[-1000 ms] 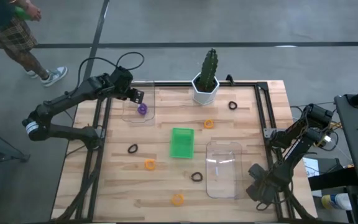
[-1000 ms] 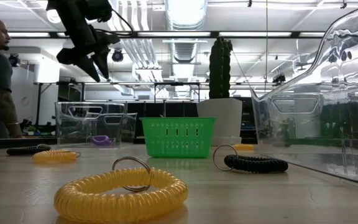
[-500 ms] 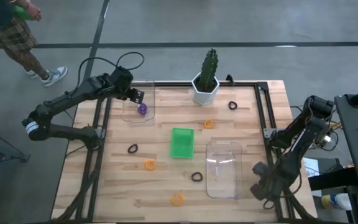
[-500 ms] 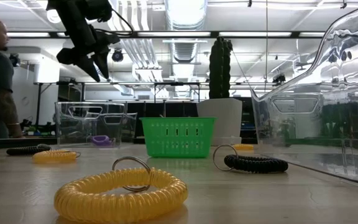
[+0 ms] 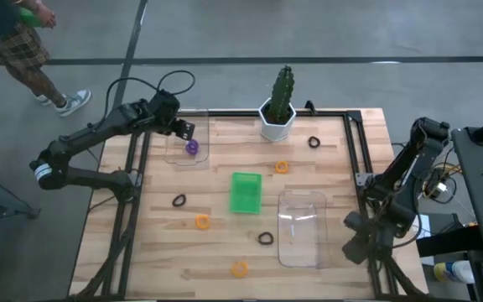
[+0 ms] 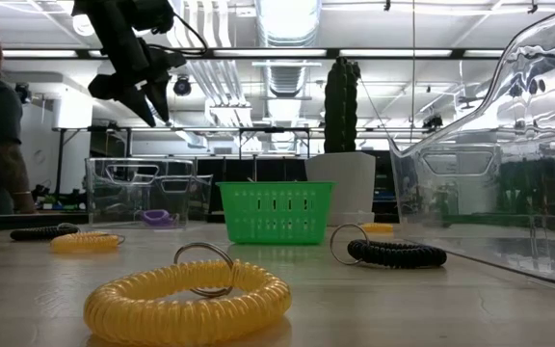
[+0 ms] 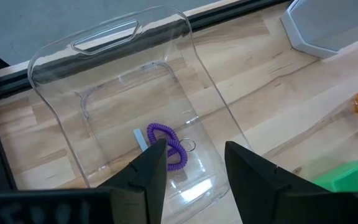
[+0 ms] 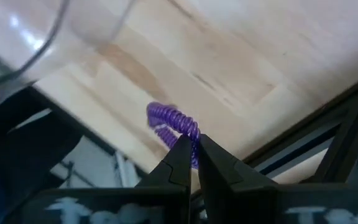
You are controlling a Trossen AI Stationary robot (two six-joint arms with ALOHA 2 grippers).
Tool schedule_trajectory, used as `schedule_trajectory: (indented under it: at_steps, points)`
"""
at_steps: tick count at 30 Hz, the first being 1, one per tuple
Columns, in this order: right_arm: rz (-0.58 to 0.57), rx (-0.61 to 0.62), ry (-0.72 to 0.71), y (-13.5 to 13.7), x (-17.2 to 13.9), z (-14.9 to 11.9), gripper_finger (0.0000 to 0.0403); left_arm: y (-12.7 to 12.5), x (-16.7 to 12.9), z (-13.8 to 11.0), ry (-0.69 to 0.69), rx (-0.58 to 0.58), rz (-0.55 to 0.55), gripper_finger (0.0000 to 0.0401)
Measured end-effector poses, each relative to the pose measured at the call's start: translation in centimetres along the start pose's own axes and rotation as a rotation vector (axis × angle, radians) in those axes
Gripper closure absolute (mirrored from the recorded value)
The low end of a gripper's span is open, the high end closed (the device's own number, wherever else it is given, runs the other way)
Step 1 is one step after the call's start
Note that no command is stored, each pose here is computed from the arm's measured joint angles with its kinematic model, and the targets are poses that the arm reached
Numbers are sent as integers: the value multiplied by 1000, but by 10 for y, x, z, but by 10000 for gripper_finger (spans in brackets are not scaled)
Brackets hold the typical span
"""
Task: Sort spring keychains
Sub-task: Put the purple spring keychain into the top transparent bin
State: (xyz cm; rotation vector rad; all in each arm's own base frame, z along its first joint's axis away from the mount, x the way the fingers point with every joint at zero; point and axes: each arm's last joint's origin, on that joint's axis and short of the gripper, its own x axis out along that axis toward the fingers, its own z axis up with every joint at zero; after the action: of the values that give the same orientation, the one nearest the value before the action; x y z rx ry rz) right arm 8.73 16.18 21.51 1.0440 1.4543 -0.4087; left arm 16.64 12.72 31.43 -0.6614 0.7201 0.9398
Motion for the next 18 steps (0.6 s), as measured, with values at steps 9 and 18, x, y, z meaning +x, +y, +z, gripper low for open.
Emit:
schedule_trajectory:
  at_steps: [9,18]
  points:
    - [301,-165,-38,11,-48,-3,390,0,0,0,0,4,0,248]
    - [612,-430,-600,29,-109,2,390,0,0,0,0,4,-1,248]
